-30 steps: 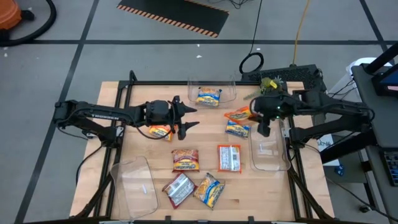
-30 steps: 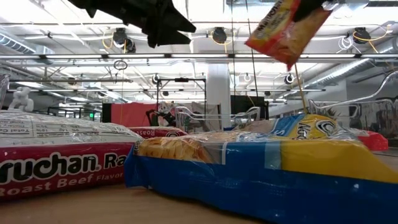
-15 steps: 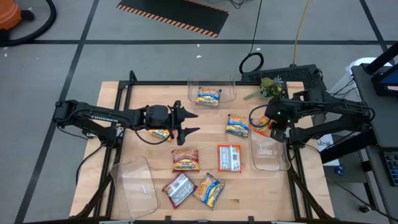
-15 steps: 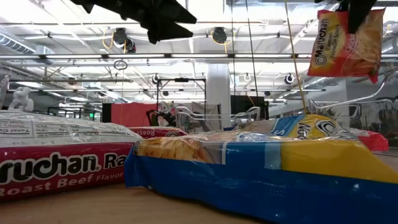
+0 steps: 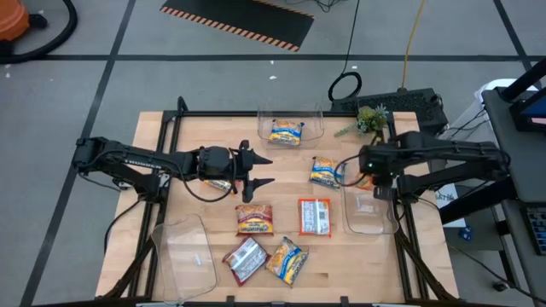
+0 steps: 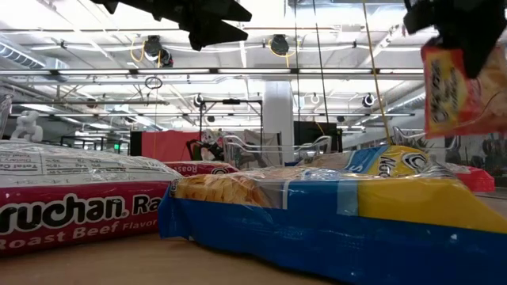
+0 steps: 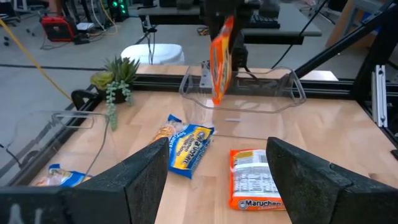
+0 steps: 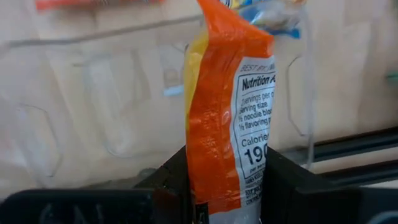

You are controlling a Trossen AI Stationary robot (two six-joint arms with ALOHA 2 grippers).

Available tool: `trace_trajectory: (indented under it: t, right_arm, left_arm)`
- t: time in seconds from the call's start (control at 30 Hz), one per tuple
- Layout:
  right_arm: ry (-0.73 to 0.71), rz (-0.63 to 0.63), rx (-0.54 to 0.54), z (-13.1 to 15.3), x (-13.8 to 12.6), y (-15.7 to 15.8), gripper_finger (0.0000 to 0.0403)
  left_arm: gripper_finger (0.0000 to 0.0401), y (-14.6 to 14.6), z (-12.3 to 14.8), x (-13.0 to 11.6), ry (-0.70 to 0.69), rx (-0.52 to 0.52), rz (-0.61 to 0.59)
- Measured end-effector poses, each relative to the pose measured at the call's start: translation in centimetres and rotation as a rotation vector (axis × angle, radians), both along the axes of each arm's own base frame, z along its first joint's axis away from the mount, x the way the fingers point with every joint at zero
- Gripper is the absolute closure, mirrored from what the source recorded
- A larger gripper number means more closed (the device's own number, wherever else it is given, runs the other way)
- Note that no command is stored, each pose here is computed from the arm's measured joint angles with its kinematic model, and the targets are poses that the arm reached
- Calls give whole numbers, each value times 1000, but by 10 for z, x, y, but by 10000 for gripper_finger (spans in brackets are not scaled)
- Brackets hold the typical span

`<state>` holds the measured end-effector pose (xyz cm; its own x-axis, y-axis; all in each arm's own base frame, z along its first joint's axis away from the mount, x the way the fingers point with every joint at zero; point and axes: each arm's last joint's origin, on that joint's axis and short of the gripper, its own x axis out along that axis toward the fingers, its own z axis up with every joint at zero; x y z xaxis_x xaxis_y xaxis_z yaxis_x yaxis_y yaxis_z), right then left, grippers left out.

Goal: Sort Maruchan noodles
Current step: Put the middle orange noodle pack into the right transparent bin

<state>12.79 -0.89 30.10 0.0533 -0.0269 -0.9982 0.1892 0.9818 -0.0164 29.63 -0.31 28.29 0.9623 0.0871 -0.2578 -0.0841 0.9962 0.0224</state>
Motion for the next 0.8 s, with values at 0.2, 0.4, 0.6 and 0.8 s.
trace_trajectory:
  t: [0.2,0.4,0.6,0.8]
  right_arm:
    - [50,21,68,-31,2,1,294]
    - [54,13,308,-47,2,8,293]
    - [31,15,369,-57,5,10,293]
    - [27,18,383,-70,5,10,293]
  left_arm:
    - [127,0,0,0,0,1,0]
    - [127,0,0,0,1,1,0]
    - [127,0,0,0,1,-1,1]
    - [127,-2,0,0,1,-3,-6]
